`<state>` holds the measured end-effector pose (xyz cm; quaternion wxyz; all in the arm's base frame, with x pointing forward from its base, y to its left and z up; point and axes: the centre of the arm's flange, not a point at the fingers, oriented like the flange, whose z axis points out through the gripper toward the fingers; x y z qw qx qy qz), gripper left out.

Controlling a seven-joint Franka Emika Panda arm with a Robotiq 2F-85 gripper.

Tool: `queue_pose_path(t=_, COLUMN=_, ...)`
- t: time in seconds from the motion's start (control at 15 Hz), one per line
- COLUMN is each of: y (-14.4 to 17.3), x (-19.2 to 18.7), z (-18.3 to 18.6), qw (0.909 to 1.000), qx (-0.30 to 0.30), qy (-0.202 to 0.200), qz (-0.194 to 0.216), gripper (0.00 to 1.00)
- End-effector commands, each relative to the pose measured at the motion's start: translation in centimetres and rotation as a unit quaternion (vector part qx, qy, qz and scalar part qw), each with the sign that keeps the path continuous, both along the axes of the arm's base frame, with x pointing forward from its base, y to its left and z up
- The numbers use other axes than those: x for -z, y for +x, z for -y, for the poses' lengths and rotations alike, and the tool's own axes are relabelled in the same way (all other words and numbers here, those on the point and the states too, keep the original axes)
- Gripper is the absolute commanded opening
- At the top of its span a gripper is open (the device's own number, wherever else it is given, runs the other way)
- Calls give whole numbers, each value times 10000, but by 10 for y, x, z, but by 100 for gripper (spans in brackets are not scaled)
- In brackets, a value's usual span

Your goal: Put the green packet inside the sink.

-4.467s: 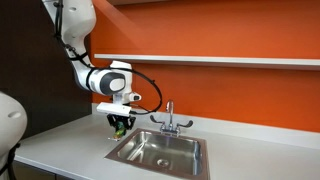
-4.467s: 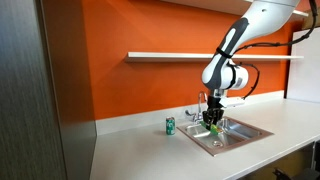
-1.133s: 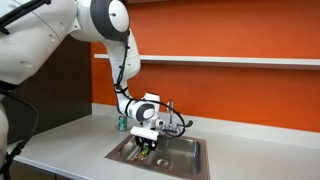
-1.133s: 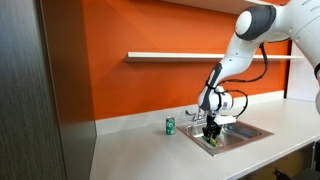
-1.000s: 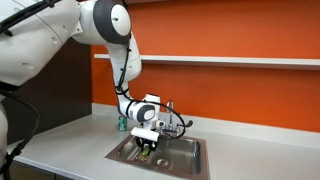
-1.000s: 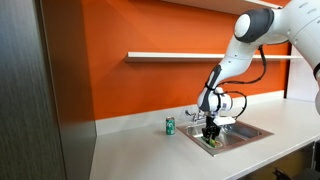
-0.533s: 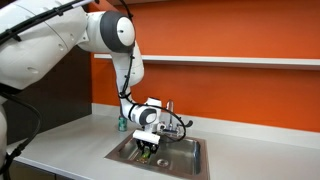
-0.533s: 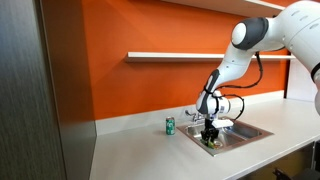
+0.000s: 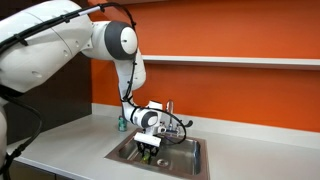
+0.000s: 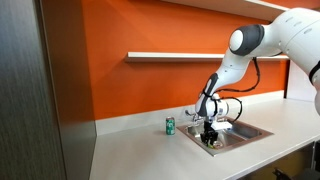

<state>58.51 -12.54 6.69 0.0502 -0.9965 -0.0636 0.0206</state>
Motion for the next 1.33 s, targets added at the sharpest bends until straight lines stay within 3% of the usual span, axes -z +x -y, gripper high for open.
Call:
queue_pose_path(t=0.0, y=10, x=2, z=6, qw=9999, qx=-63, qy=90, qz=-93, gripper=16)
queue_pose_path(t=0.27, y=11, x=5, z=7, qw=9998, qx=-69, qy=103, qz=-158, gripper=16)
queue_pose_path(t=0.33, y=10, x=5, z=7, qw=9998, qx=-68, qy=108, qz=-171, gripper=28)
queue_pose_path(t=0.4, y=10, x=4, z=7, qw=9998, qx=-52, qy=104, qz=-165, gripper=56)
queue_pose_path(t=0.47, y=10, x=4, z=7, qw=9998, qx=-35, qy=104, qz=-165, gripper=69)
queue_pose_path(t=0.73, y=8, x=-1, z=8, qw=9998, qx=-2, qy=83, qz=-157, gripper=98)
queue_pose_path(t=1.27, y=4, x=-32, z=4, qw=10000, qx=33, qy=-81, qz=-2, gripper=100)
